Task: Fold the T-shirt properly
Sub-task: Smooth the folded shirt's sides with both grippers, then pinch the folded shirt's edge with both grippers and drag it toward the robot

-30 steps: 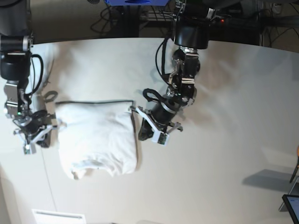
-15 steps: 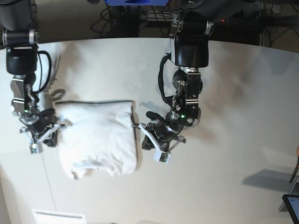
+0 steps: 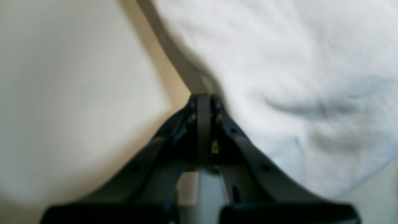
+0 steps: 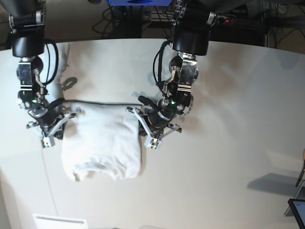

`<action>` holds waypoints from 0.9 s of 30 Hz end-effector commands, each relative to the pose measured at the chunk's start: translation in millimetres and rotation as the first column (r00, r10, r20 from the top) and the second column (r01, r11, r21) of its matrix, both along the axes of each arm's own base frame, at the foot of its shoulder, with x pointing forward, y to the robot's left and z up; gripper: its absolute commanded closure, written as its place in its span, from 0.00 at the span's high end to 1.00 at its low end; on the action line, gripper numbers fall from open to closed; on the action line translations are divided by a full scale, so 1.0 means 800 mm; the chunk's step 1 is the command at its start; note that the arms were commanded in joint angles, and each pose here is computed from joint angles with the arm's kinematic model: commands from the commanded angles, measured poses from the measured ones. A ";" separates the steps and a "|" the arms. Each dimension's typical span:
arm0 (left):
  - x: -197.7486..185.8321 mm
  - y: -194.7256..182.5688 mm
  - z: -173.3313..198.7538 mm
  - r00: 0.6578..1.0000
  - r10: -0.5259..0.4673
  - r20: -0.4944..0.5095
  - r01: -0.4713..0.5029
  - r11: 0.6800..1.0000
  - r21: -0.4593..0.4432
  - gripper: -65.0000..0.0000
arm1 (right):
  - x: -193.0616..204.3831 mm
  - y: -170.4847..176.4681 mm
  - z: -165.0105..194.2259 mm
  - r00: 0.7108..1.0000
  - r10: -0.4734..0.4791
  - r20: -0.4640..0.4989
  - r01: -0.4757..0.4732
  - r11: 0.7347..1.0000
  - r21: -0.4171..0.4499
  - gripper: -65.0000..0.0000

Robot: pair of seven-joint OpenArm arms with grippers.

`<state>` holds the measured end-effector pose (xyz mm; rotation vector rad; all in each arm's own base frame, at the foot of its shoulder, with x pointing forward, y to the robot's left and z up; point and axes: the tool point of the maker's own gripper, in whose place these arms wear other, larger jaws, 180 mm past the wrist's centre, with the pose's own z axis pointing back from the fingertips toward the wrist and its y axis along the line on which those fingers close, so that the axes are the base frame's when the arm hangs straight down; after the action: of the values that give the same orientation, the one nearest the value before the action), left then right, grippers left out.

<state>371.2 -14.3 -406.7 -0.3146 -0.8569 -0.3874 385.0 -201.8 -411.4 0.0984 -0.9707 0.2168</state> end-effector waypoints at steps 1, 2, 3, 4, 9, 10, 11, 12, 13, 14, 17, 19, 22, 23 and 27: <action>0.007 -0.003 0.019 0.999 -0.007 0.049 0.008 1.000 -0.010 0.00 | 0.009 0.000 0.022 0.998 0.012 0.055 -0.012 1.000 0.004 0.00; 0.002 -0.002 0.019 0.999 -0.007 0.049 0.007 1.000 -0.009 0.00 | 0.003 0.003 0.020 0.999 0.019 0.051 -0.019 1.000 0.002 0.00; -0.003 0.000 0.016 0.999 -0.006 0.046 0.006 1.000 -0.008 0.00 | -0.001 0.004 0.020 0.999 0.022 0.046 -0.022 1.000 -0.001 0.00; -0.008 0.000 0.015 0.999 -0.005 0.044 0.005 1.000 -0.009 0.00 | -0.005 0.006 0.019 0.999 0.027 0.039 -0.027 1.000 -0.004 0.00; -0.039 0.010 0.002 1.000 0.007 0.018 -0.007 1.000 -0.006 0.00 | -0.023 0.015 0.019 0.998 0.048 0.037 -0.048 0.999 -0.009 0.00; -0.044 0.013 0.001 1.000 0.002 0.020 -0.002 1.000 0.003 0.00 | -0.025 0.017 0.019 0.998 0.053 0.038 -0.052 0.999 -0.009 0.00; -0.046 0.017 0.002 1.000 0.003 0.024 -0.003 1.000 0.008 0.00 | -0.028 0.018 0.018 0.998 0.055 0.036 -0.054 0.998 -0.009 0.00; -0.049 0.018 0.002 1.000 0.004 0.024 -0.004 1.000 0.007 0.00 | -0.031 0.019 0.017 0.998 0.057 0.034 -0.056 0.998 -0.009 0.00; -0.051 0.022 0.003 1.000 0.004 0.029 -0.005 1.000 0.015 0.00 | -0.033 0.019 0.016 0.998 0.057 0.031 -0.057 0.998 -0.008 0.00; -0.051 0.023 0.005 0.999 0.005 0.032 -0.006 1.000 0.012 0.00 | -0.033 0.019 0.016 0.998 0.057 0.031 -0.057 0.998 -0.008 0.00; -0.053 0.027 0.013 0.999 0.017 0.051 -0.017 1.000 0.006 0.00 | -0.037 0.032 0.011 0.996 0.086 0.019 -0.086 0.996 -0.008 0.00; -0.053 0.033 0.027 0.996 0.018 0.083 -0.020 1.000 0.012 0.00 | -0.044 0.039 0.007 0.995 0.103 0.009 -0.103 0.995 -0.008 0.00; -0.060 0.040 0.029 0.998 0.014 0.057 -0.017 0.999 0.043 0.00 | -0.050 0.042 0.011 0.995 0.100 0.019 -0.099 0.995 -0.011 0.00; -0.062 0.041 0.030 0.999 0.014 0.052 -0.016 0.999 0.050 0.00 | -0.051 0.042 0.012 0.995 0.097 0.023 -0.097 0.995 -0.013 0.00; -0.058 0.059 0.069 0.990 0.049 0.135 -0.056 0.997 0.048 0.00 | -0.053 0.045 0.018 0.994 0.101 0.036 -0.100 0.995 -0.013 0.00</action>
<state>315.0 28.9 -365.2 -0.2300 -0.9294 -0.3994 333.4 -164.9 -412.0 0.1325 -0.9490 0.3122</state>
